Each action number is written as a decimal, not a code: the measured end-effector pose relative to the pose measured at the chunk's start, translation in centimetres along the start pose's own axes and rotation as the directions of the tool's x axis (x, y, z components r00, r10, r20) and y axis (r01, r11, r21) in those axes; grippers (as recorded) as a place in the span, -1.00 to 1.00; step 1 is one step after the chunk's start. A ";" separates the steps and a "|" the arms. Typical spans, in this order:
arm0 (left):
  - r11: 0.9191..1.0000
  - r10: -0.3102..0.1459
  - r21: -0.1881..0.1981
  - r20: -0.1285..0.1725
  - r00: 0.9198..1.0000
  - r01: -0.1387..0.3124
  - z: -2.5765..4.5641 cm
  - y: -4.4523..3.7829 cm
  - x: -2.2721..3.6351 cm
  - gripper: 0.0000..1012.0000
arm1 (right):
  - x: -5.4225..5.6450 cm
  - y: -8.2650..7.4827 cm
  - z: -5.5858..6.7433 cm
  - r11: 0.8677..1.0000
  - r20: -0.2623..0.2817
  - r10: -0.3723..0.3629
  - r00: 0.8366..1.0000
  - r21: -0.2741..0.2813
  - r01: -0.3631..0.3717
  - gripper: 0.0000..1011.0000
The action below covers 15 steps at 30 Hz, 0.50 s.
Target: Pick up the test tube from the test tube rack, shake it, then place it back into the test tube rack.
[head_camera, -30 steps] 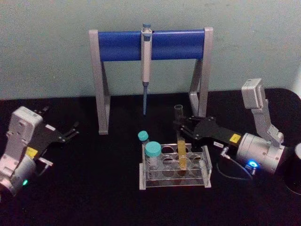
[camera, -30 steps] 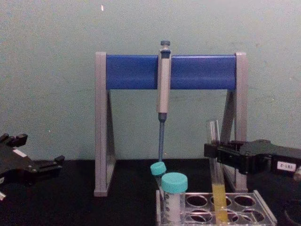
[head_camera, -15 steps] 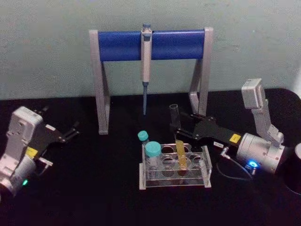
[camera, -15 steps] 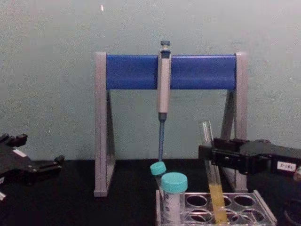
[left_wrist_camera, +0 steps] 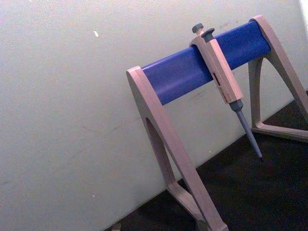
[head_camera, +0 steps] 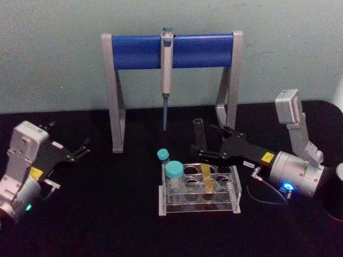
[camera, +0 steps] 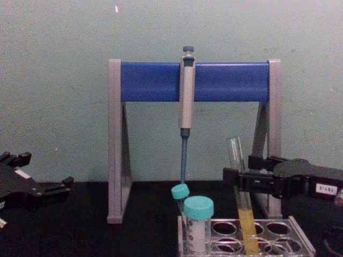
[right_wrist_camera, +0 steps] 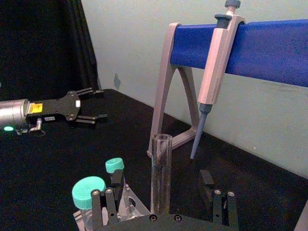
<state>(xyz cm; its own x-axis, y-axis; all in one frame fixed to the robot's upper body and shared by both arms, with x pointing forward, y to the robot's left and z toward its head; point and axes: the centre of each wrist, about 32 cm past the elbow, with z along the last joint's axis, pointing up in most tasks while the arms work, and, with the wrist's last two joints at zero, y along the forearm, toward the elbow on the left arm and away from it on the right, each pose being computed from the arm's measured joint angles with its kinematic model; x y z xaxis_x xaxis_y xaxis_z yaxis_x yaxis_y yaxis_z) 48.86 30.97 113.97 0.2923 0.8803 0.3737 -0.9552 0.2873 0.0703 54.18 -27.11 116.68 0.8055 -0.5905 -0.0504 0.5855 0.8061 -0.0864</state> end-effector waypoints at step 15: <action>1.000 0.000 0.000 0.000 1.000 0.000 0.00 0.00 0.00 0.98 | -1.4 -0.9 1.6 0.987 0.095 -0.056 0.994 0.158 0.040 0.98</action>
<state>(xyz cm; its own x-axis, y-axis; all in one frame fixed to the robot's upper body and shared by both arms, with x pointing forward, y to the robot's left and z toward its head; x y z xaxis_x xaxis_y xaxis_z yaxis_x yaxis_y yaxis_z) 48.86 30.97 113.98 0.2923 0.8803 0.3737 -0.9552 0.2873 0.0703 52.64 -26.92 118.40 0.7764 -0.6283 0.0495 0.6247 0.7776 0.0704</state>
